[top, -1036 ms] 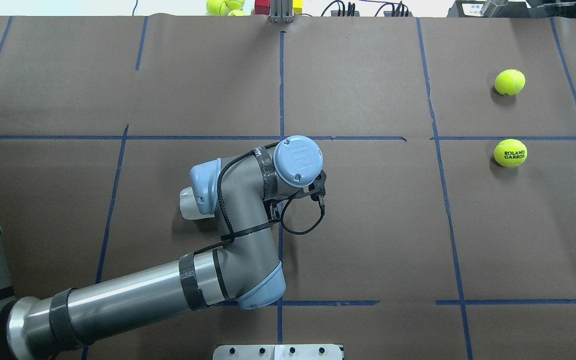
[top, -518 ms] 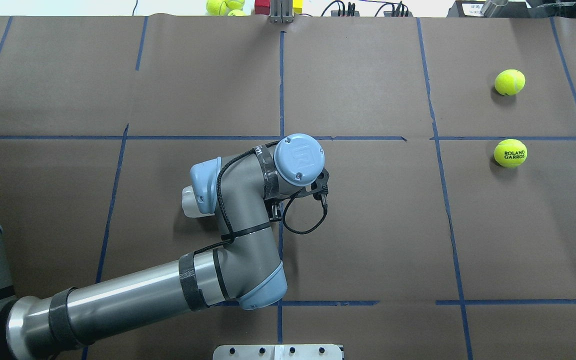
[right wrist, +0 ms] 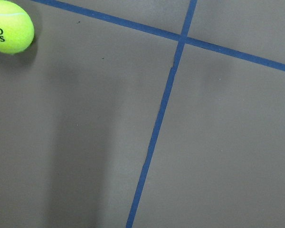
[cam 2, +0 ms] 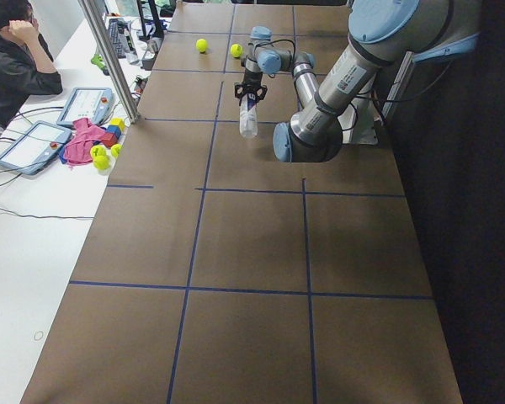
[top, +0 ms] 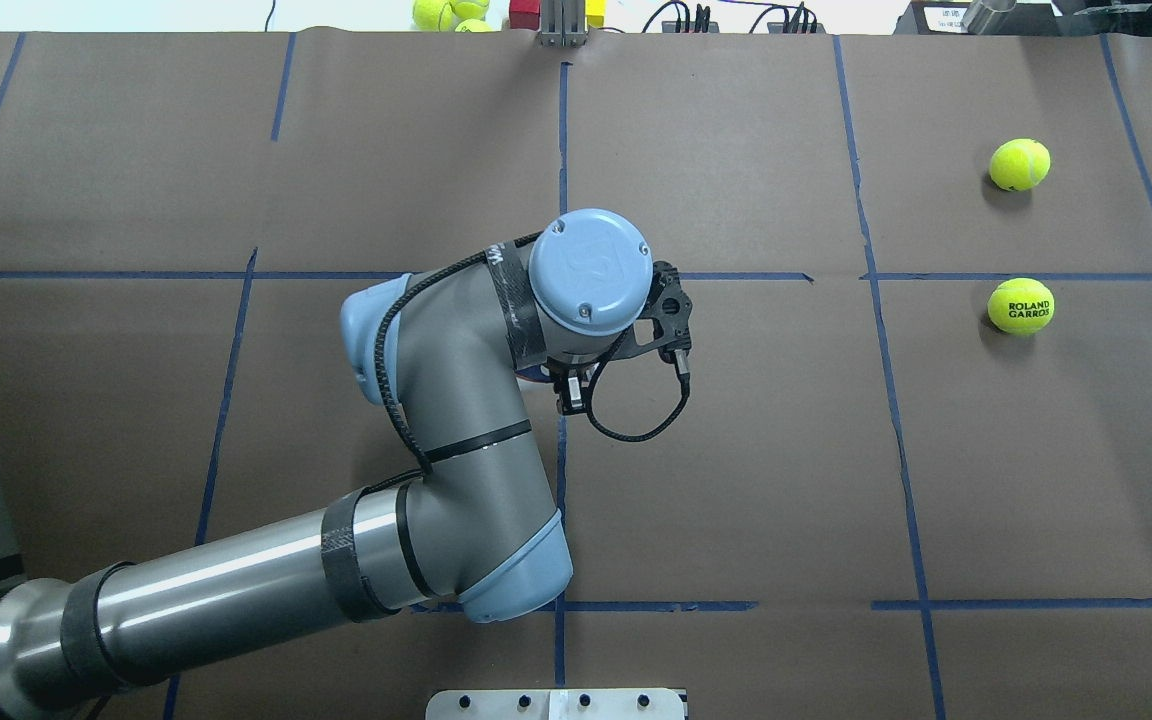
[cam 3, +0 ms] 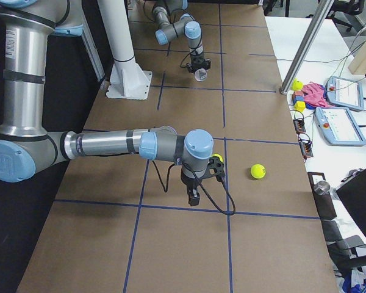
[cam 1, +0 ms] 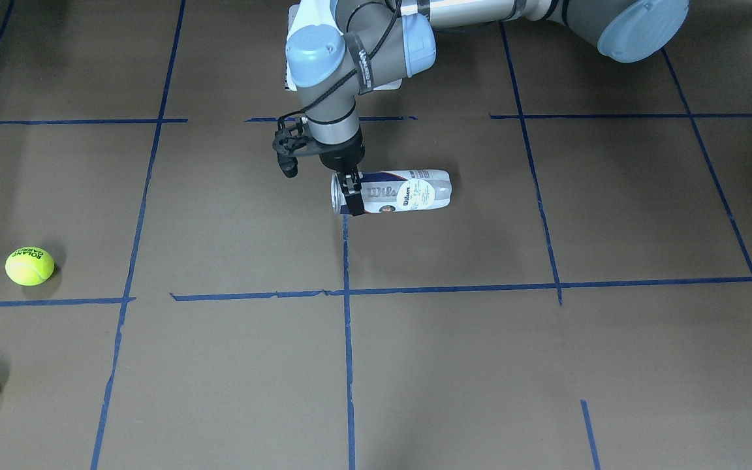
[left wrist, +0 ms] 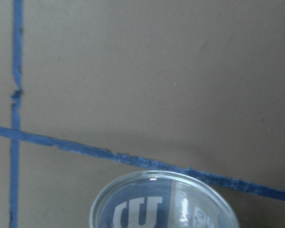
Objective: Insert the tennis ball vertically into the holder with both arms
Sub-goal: 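Lift and rotate the can upright with the left gripper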
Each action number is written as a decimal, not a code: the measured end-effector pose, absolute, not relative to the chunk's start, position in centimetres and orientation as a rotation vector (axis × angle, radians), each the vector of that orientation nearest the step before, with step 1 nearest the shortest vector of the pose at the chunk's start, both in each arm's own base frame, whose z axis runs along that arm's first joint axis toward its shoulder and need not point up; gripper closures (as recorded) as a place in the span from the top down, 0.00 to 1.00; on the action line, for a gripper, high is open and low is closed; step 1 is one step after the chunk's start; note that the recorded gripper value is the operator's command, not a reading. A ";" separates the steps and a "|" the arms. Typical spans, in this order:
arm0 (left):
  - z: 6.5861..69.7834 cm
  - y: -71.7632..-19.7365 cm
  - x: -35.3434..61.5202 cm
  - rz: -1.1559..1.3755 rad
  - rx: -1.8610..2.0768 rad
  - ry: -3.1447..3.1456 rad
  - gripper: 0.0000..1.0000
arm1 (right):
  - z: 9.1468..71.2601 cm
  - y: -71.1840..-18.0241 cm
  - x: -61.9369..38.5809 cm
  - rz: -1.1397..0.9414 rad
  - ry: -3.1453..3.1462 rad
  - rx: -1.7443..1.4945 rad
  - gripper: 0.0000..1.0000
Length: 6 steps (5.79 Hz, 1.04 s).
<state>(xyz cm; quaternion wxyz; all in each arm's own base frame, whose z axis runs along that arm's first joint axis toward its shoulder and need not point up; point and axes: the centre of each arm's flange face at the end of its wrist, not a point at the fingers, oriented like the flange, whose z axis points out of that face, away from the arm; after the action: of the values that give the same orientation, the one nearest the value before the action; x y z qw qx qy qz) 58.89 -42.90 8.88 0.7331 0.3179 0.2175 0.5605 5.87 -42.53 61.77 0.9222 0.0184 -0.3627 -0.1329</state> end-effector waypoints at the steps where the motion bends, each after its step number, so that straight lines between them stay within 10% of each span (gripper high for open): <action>1: 6.5 -42.4 57.2 1.185 0.771 0.550 0.60 | 61.8 -42.5 5.9 -0.273 -0.745 0.038 1.00; 6: 4.4 -42.4 51.6 0.845 1.162 1.030 0.61 | 61.8 -42.5 5.9 -0.273 -0.745 0.038 1.00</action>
<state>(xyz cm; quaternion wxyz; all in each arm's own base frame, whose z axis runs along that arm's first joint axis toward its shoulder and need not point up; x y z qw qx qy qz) 51.60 -42.41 4.40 0.6340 0.5084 0.4504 0.3697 5.87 -42.53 61.78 0.9222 0.0183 -0.3627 -0.1329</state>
